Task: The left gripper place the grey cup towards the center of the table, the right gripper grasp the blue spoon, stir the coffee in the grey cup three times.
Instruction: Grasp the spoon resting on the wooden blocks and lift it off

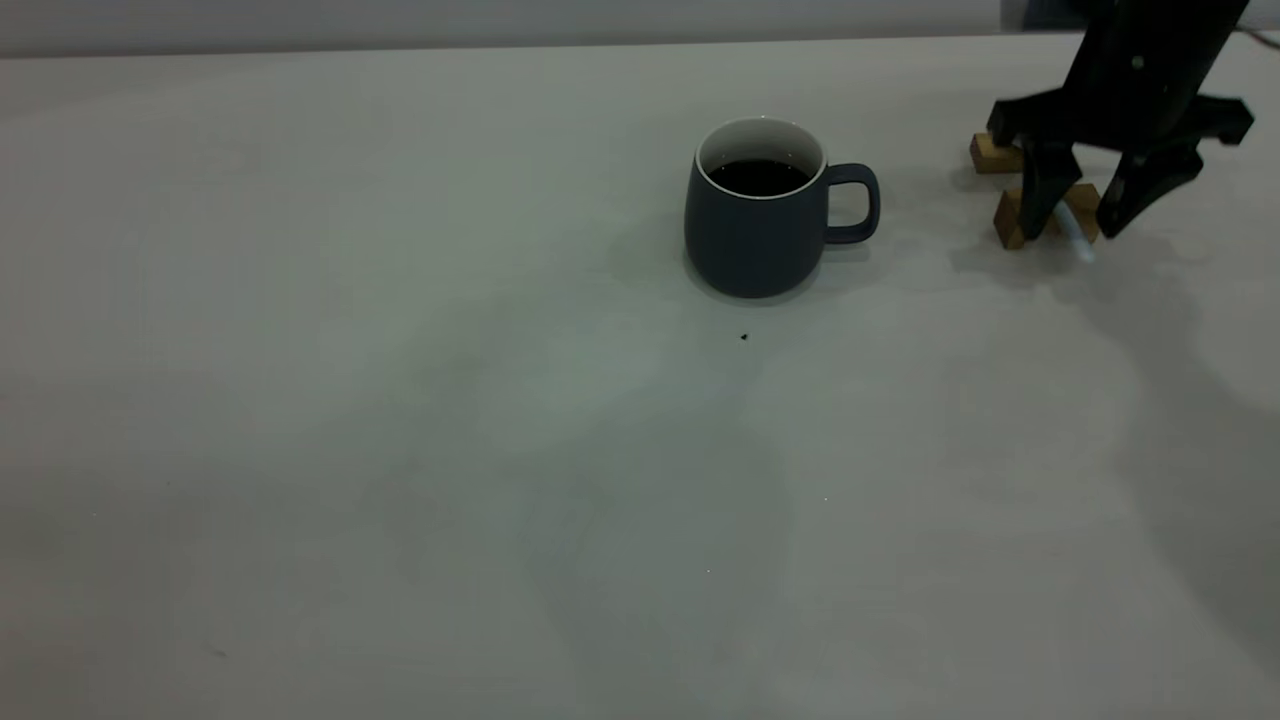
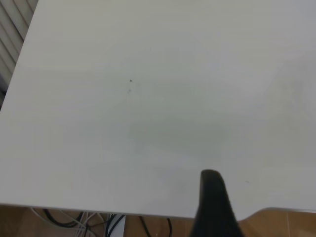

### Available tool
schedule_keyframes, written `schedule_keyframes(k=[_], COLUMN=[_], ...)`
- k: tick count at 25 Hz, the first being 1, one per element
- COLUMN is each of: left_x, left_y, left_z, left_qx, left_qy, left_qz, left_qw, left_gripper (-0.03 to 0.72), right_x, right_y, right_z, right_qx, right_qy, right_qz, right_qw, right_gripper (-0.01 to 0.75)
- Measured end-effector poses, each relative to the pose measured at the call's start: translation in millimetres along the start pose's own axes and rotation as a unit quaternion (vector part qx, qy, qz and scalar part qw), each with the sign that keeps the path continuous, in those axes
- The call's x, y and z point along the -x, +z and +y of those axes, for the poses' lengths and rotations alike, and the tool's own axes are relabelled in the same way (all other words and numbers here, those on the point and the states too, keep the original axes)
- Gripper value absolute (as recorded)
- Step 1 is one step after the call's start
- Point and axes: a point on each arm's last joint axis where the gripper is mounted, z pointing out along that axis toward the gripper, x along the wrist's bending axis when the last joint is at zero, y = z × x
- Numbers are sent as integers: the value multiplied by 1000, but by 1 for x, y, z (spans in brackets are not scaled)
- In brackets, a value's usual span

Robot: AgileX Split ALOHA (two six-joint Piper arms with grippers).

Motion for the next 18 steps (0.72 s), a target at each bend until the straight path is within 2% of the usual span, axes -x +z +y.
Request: schedule_keyframes(k=[18], left_x=[0], left_y=[0], left_z=[0], left_qx=[0], left_qy=[0], left_qz=[0], left_qw=[1000], left_gripper=[585], right_x=[2], right_y=[18], right_z=[-6], right_qx=[-11], right_qy=[-9], right_qz=[-8], right_qw=[1000], right_gripper=[563])
